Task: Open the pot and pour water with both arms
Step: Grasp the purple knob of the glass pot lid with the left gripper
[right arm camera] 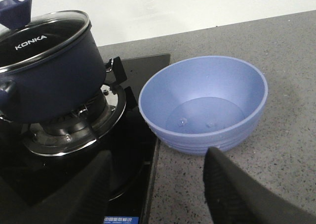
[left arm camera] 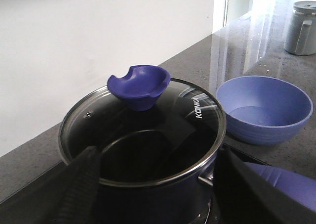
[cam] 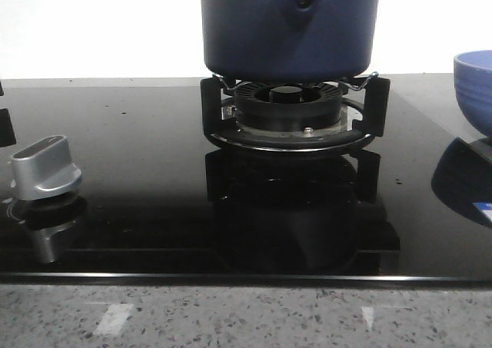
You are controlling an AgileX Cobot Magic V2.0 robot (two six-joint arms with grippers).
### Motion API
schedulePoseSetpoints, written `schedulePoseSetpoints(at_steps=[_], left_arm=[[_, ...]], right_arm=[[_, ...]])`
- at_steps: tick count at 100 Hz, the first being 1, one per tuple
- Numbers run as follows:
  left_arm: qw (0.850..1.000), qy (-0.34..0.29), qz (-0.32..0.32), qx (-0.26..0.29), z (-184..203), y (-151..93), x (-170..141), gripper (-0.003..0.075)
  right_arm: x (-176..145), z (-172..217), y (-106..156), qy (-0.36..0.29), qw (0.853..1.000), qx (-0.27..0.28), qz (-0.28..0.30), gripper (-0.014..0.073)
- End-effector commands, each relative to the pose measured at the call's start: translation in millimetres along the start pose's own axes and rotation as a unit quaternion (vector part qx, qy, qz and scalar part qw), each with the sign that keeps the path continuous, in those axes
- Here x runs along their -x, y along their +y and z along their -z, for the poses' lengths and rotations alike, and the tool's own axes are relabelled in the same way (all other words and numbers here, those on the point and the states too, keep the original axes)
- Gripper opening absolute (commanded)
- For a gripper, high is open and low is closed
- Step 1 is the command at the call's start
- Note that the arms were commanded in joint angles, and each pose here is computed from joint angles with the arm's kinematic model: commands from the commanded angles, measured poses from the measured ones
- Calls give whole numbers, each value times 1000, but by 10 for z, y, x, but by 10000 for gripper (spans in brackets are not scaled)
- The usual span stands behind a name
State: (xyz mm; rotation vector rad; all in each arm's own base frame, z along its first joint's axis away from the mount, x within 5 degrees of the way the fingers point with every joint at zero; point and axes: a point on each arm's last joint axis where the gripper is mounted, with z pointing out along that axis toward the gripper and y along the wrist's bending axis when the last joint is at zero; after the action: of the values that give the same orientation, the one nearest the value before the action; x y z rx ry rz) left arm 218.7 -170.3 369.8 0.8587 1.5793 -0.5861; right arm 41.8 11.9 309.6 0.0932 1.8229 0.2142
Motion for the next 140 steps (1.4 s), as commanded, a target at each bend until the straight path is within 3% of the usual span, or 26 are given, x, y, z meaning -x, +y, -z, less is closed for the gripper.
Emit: schedulePoseSetpoints(at_steps=[1,35,53,109,140], left_arm=[[999,-28,4,-16,-117,-19,183,436],[998,-48,9,-33,-574,74,219,489],[998,-53,36,-23,-716,135,185,489],[998,-56,15,-20,-1083,257,146,489],[996,-74,14,-56,-1239,247,177,483]], right_arm=[[152,17,20,-39,999,2,1,374],[150,17,20,-38,999,3,1,374],[150,17,20,-38,999,3,1,374],[150,17,20,-38,999,3,1,374],[155,17,20,-41,999,2,1,374]])
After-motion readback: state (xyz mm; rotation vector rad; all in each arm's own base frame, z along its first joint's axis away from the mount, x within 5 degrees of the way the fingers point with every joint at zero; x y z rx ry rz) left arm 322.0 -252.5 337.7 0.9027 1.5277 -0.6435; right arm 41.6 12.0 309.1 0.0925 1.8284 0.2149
